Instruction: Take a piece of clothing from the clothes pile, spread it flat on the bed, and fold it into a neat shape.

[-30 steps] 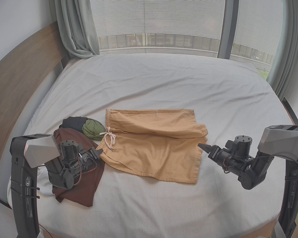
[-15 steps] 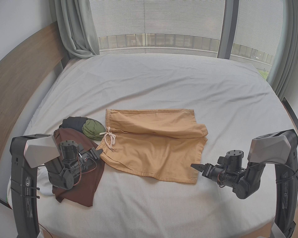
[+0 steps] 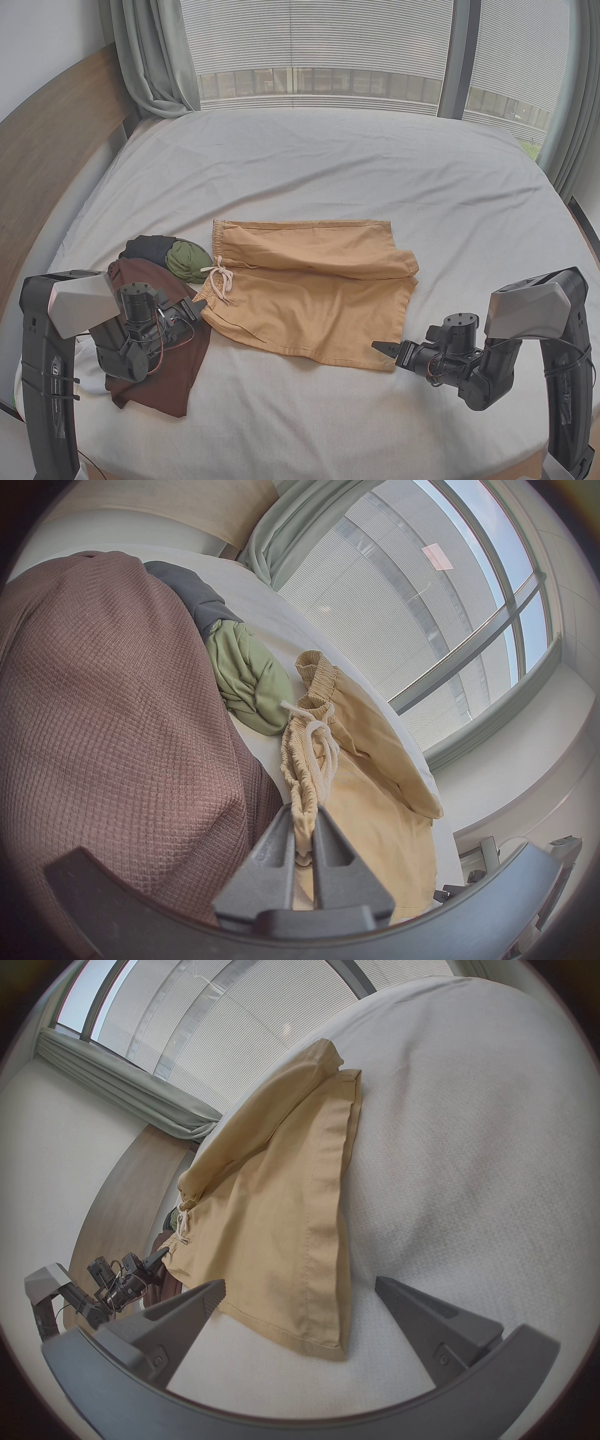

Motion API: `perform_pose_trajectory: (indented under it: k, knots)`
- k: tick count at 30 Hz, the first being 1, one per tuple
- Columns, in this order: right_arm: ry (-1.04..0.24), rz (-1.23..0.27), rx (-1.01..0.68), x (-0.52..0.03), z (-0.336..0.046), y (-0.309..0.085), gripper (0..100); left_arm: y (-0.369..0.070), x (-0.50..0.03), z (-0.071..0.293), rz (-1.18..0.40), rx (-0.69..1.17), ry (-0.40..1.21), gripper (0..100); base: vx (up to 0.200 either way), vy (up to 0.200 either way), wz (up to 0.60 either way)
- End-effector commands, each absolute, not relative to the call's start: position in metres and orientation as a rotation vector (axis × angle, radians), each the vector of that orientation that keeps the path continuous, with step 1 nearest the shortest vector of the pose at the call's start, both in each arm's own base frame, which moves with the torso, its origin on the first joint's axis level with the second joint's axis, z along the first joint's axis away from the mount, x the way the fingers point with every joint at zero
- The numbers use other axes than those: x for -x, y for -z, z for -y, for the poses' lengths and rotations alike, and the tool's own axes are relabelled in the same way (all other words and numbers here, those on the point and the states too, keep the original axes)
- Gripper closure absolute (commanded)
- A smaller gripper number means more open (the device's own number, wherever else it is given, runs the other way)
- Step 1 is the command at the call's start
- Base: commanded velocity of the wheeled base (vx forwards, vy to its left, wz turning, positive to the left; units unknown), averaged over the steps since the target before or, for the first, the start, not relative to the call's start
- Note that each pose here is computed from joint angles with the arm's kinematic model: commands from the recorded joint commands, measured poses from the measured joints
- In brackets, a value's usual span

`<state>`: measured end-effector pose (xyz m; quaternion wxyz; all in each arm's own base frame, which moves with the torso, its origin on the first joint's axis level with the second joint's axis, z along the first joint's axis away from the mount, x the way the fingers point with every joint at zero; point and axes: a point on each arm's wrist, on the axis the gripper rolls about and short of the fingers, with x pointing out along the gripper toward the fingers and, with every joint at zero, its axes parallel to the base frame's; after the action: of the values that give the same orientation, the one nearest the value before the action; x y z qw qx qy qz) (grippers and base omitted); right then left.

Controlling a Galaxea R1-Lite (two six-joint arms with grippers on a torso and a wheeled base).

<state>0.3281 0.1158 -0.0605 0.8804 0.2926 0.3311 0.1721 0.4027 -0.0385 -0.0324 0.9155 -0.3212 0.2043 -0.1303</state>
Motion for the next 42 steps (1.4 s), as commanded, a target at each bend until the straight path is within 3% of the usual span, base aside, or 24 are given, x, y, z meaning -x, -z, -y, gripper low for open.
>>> perform_pose_trajectory:
  k: [1,8,9,27,32,42]
  knots:
    - [-0.36,-0.719,-0.608,-0.324,-0.119,0.066,0,0.032,-0.403,0.038,-0.418,0.661,0.268,100,0.0,0.0,0.0]
    - [-0.366,-0.723,-0.612,-0.323,-0.122,0.066,0,0.031,-0.403,0.038,-0.417,0.661,0.269,100,0.0,0.0,0.0]
    - [-0.365,-0.725,-0.617,-0.323,-0.122,0.066,100,0.031,-0.403,0.038,-0.417,0.661,0.269,100,0.0,0.0,0.0]
    - [-0.347,-0.736,-0.618,-0.317,-0.116,0.063,100,0.031,-0.396,0.038,-0.418,0.662,0.28,100,0.0,0.0,0.0]
    - [-0.334,-0.723,-0.611,-0.313,-0.106,0.053,100,0.011,-0.382,0.035,-0.4,0.655,0.289,100,0.0,0.0,0.0]
    - [-0.295,-0.755,-0.539,-0.294,-0.085,0.051,100,0.011,-0.347,0.041,-0.509,0.657,0.328,100,0.0,0.0,0.0]
